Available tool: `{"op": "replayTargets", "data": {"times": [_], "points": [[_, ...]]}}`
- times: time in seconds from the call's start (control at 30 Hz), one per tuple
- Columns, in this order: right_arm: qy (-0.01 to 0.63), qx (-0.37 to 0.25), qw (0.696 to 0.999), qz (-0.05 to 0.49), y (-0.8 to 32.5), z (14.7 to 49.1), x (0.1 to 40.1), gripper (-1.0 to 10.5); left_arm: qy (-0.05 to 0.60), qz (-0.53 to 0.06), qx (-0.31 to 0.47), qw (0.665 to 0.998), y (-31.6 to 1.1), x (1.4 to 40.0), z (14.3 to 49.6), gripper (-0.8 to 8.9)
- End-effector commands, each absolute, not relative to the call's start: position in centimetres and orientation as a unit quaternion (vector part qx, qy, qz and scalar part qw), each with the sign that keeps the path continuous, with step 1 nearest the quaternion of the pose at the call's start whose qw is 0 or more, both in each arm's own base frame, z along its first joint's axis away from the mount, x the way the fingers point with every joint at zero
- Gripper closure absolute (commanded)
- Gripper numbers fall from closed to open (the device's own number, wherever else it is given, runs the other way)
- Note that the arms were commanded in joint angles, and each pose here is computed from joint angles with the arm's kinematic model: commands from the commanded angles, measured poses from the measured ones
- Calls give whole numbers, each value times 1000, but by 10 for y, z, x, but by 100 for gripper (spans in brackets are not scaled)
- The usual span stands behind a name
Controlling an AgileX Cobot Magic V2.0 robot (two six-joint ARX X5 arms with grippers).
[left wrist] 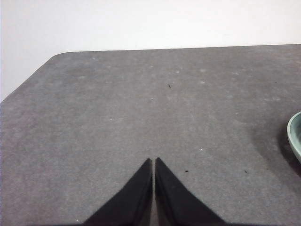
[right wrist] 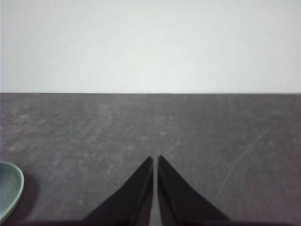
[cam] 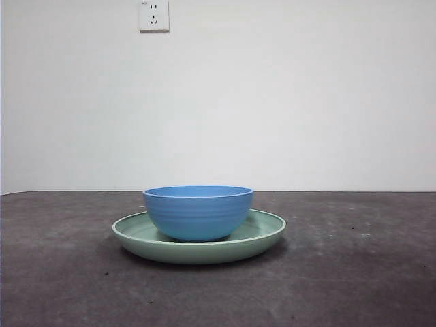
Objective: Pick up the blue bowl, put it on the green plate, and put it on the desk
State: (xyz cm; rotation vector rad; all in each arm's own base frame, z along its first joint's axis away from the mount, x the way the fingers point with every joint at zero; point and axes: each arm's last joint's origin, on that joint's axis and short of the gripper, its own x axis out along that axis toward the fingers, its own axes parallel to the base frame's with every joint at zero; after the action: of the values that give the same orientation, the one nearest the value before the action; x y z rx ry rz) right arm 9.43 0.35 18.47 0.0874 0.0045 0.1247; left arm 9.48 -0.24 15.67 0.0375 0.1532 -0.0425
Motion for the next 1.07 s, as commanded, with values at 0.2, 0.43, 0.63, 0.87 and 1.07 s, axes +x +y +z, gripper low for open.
{"op": "replayTargets", "data": {"times": [0.2, 0.43, 0.63, 0.87, 1.07], "points": [[19, 75, 995, 59, 3, 164, 97, 936, 89, -18, 17, 996, -2, 96, 149, 804], [66, 78, 993, 55, 3, 154, 96, 936, 89, -18, 17, 996, -2, 96, 149, 804], [83, 79, 992, 53, 3, 151, 96, 936, 90, -18, 17, 996, -2, 96, 149, 804], [79, 79, 992, 54, 3, 152, 96, 936, 89, -18, 17, 996, -2, 96, 149, 804], [79, 79, 992, 54, 3, 152, 96, 936, 89, -18, 17, 996, -2, 96, 149, 804]]}}
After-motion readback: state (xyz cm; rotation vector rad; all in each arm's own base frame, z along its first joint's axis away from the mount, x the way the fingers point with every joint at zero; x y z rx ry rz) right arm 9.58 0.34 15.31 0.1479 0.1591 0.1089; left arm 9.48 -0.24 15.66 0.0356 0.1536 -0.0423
